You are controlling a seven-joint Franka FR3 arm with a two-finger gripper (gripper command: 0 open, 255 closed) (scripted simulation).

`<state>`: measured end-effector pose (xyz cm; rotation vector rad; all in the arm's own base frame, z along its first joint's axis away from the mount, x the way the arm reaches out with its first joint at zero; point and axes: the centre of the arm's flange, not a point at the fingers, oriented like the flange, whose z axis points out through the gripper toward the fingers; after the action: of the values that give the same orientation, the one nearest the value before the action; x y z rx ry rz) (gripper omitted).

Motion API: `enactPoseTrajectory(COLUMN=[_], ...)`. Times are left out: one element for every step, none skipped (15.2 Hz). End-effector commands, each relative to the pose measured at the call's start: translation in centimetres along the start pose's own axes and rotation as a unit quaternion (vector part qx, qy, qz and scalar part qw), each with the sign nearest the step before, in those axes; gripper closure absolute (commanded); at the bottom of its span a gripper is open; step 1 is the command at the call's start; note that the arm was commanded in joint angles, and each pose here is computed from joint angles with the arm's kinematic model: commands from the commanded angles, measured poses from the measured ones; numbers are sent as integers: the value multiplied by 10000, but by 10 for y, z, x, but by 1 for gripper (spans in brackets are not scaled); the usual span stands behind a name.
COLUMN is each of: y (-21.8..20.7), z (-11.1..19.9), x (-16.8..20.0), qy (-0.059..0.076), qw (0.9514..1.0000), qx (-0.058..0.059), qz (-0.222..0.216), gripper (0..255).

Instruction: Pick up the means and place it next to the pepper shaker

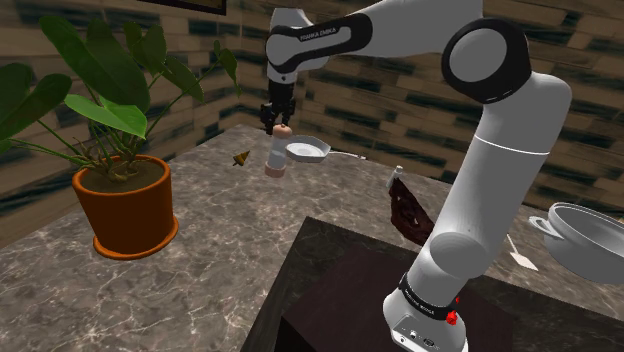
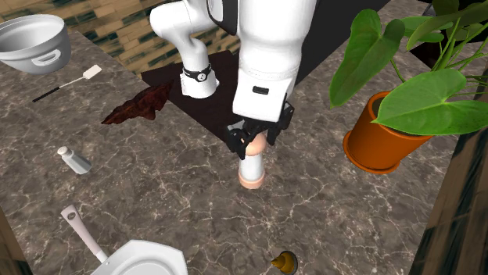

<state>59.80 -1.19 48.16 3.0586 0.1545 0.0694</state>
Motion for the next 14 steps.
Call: enactPoseTrajectory(y=[1,1,2,2,2,3,3,4,4,5,5,5,6,6], z=[-12,-17,-22,-27,-33,-38,-43,-48,-54,-59,-64,-69,-75,-80], x=[0,0,0,1,1,1,1,2,2,2,2,2,3,3], qy=[0,0,0,0,0,0,0,0,0,0,0,0,0,0], qw=[10000,10000,10000,10000,10000,10000,10000,10000,10000,10000,10000,10000,10000,10000], qx=[0,0,0,0,0,0,0,0,0,0,0,0,0,0], qz=[0,0,0,0,0,0,0,0,0,0,0,0,0,0], gripper=[255,255,255,255,255,255,255,255,255,255,255,255,255,255])
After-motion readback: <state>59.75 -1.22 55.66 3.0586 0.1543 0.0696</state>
